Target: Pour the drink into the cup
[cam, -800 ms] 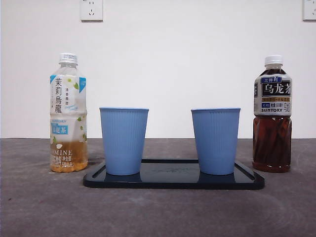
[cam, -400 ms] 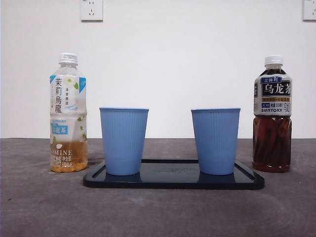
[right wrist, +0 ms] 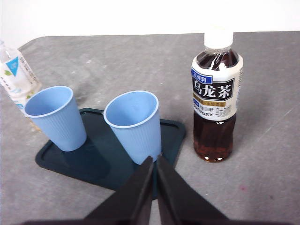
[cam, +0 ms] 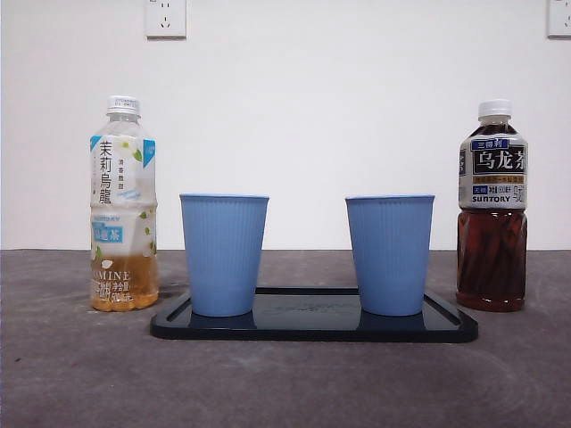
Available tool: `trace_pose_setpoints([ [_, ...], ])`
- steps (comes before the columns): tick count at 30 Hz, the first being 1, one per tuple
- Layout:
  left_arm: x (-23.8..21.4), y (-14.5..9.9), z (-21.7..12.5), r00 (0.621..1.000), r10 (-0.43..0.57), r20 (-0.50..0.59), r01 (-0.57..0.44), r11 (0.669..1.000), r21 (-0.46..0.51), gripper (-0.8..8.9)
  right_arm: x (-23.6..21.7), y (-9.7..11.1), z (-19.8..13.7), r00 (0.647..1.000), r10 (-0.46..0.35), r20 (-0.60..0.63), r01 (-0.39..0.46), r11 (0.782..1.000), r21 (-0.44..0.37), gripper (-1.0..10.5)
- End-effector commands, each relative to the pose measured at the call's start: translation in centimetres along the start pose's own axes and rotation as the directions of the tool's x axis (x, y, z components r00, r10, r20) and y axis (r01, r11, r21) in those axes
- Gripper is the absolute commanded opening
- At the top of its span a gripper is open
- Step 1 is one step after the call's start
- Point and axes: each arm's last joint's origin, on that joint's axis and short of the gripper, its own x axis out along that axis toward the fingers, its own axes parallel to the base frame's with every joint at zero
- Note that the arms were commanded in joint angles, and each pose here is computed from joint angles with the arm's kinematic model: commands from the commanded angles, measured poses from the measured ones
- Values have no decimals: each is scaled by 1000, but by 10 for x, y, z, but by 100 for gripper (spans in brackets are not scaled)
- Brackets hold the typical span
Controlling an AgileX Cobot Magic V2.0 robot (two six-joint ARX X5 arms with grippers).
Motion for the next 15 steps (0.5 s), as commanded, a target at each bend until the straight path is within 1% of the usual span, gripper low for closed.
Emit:
trace_pose_setpoints([
  [1,2,-1,-7,1000,2,-26,-1,1000,13,7,-2,-1,5,998,-55,39,57,996,-62,8],
  [4,2,-1,-7,1000,1,-26,-1,1000,13,7,-1,-8,6,987,-143,69,150,982,-115,8],
  [7,2,-1,-7,1000,1,-26,-1,1000,13,7,3,-18,3,963,-238,130,253,960,-116,8],
  [9,2,-1,-7,1000,1,-26,-1,1000,13,7,7,-26,-5,942,-285,178,308,944,-120,8],
  [11,2,-1,-7,1000,2,-26,-1,1000,13,7,10,-33,-15,926,-304,223,336,934,-122,8],
  [15,2,-1,-7,1000,1,-26,-1,1000,13,7,14,-45,-35,892,-339,298,382,919,-100,8],
])
